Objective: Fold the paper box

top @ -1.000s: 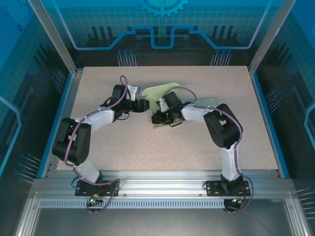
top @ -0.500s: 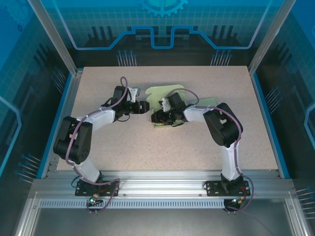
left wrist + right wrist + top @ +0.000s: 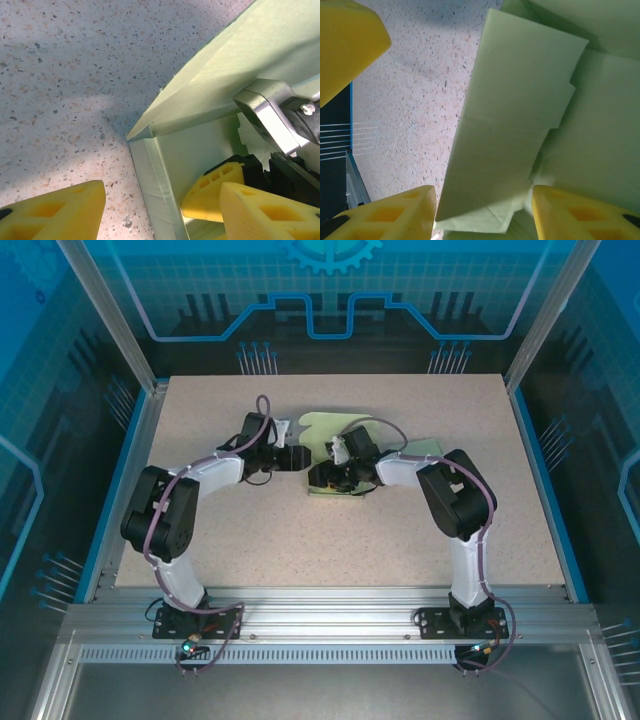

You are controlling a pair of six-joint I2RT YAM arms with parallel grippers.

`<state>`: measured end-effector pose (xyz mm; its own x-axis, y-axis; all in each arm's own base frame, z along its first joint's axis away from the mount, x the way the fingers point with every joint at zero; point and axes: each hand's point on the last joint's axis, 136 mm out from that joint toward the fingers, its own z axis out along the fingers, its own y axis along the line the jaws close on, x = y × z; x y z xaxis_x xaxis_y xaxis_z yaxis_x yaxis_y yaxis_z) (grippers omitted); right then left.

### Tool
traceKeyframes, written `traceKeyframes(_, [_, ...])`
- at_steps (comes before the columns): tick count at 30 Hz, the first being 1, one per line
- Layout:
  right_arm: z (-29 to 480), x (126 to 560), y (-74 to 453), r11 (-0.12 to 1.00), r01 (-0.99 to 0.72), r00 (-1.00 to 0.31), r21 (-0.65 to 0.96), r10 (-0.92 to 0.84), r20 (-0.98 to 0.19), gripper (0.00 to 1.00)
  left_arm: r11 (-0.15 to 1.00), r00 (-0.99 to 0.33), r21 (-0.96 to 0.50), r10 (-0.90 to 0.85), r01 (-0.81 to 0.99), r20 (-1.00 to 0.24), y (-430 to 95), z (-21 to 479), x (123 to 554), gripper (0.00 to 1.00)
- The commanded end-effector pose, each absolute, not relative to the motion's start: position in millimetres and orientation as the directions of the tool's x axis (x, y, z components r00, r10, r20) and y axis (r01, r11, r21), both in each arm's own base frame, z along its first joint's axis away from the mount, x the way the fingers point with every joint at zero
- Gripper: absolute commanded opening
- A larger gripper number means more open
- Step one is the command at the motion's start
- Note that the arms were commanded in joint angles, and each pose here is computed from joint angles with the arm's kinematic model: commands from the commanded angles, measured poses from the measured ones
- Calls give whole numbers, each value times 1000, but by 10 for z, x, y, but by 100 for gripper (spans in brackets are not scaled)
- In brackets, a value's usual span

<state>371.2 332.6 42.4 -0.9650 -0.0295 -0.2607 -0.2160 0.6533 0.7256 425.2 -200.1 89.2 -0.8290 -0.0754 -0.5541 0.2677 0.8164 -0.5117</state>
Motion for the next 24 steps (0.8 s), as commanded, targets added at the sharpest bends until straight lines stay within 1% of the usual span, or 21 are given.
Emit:
traceKeyframes(1, [476,3748,3221,673,-200,-964,712,-6,-264,54,828,-851,-499,-52,256,-523,-2041,808,4243,61])
traceKeyframes(6, [416,3773,3185,684,-177,-968,708,7,-249,52,830,-854,-496,-47,255,-518,-2049,782,4230,59])
traceKeyframes(10, [344,3787,3197,683,-166,-971,711,13,-239,44,834,-855,-492,-48,250,-516,-2036,768,4227,59])
traceKeyframes(16, [202,3815,3181,656,-132,-978,743,38,-206,39,834,-858,-492,-46,249,-512,-2041,754,4232,59])
traceKeyframes(20, [93,3842,3195,618,-111,-982,778,52,-181,33,833,-859,-494,-45,250,-510,-2052,747,4237,59])
traceKeyframes(22, [36,3840,3209,609,-104,-984,786,51,-169,26,832,-861,-496,-45,249,-507,-2056,738,4237,59])
traceKeyframes(24, [-21,3844,3202,605,-88,-986,791,60,-156,24,833,-862,-496,-46,246,-505,-2055,732,4239,59])
